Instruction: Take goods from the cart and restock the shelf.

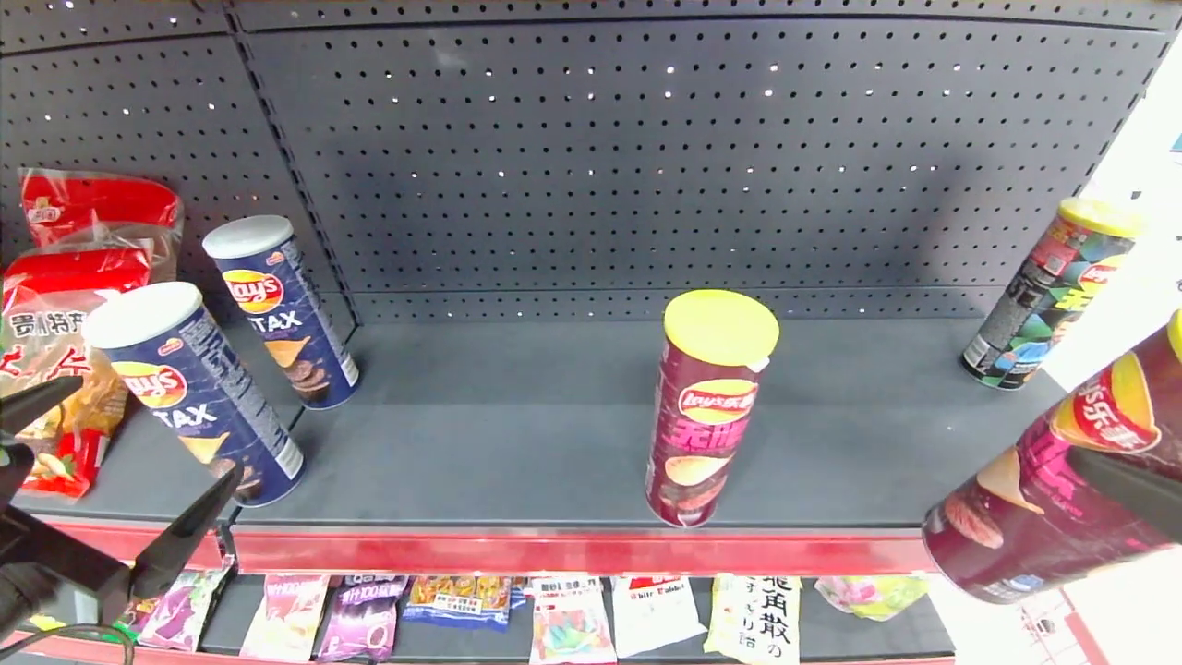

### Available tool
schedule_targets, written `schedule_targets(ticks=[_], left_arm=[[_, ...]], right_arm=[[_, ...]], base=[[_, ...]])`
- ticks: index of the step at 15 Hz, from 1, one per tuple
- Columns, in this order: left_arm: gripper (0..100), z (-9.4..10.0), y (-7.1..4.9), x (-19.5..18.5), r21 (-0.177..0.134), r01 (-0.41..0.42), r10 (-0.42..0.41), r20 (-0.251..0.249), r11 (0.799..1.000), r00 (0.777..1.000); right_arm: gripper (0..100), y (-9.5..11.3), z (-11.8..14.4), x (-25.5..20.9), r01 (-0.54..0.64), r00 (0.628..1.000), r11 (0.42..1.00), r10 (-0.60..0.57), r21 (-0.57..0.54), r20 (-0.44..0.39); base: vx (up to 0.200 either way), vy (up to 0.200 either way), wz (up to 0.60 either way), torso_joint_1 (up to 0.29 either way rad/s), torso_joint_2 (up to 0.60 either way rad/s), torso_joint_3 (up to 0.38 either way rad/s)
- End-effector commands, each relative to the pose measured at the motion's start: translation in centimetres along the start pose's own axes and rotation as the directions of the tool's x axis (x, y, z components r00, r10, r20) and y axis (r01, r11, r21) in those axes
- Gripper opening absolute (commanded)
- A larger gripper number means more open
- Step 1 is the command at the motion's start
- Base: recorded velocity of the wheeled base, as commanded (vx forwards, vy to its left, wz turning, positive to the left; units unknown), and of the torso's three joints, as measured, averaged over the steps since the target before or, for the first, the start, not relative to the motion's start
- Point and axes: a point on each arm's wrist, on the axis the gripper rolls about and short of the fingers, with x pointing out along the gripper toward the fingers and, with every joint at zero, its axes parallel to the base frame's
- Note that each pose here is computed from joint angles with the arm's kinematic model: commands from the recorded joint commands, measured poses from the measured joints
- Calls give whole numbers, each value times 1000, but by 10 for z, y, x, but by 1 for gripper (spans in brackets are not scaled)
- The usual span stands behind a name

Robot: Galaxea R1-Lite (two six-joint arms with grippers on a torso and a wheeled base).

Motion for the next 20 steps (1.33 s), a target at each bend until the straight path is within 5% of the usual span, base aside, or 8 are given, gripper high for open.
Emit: schedule_targets(ticks=[1,6,11,15,20], left_arm=[[100,0,0,0,0,2,-2,1,1000,1000],[100,1,0,0,-2,24,-24,18,1000,1000],[100,-1,-5,-4,11,191,-191,80,982,978],[100,-3,-6,-6,-71,206,-201,76,976,977],[100,-7,-8,-4,-68,211,-208,48,975,977]], right_arm=[[0,0,-1,1,-1,1000,1000,1,1,-4],[0,-1,0,4,-3,1000,1000,3,3,-14],[0,-8,13,31,-8,999,1000,8,8,-42],[0,-15,20,60,-49,996,999,51,21,-77],[0,-23,20,104,-72,986,997,77,40,-145]], base=[[0,0,0,0,0,0],[0,0,0,0,0,0],[0,0,0,0,0,0],[0,0,0,0,0,0],[0,0,0,0,0,0]])
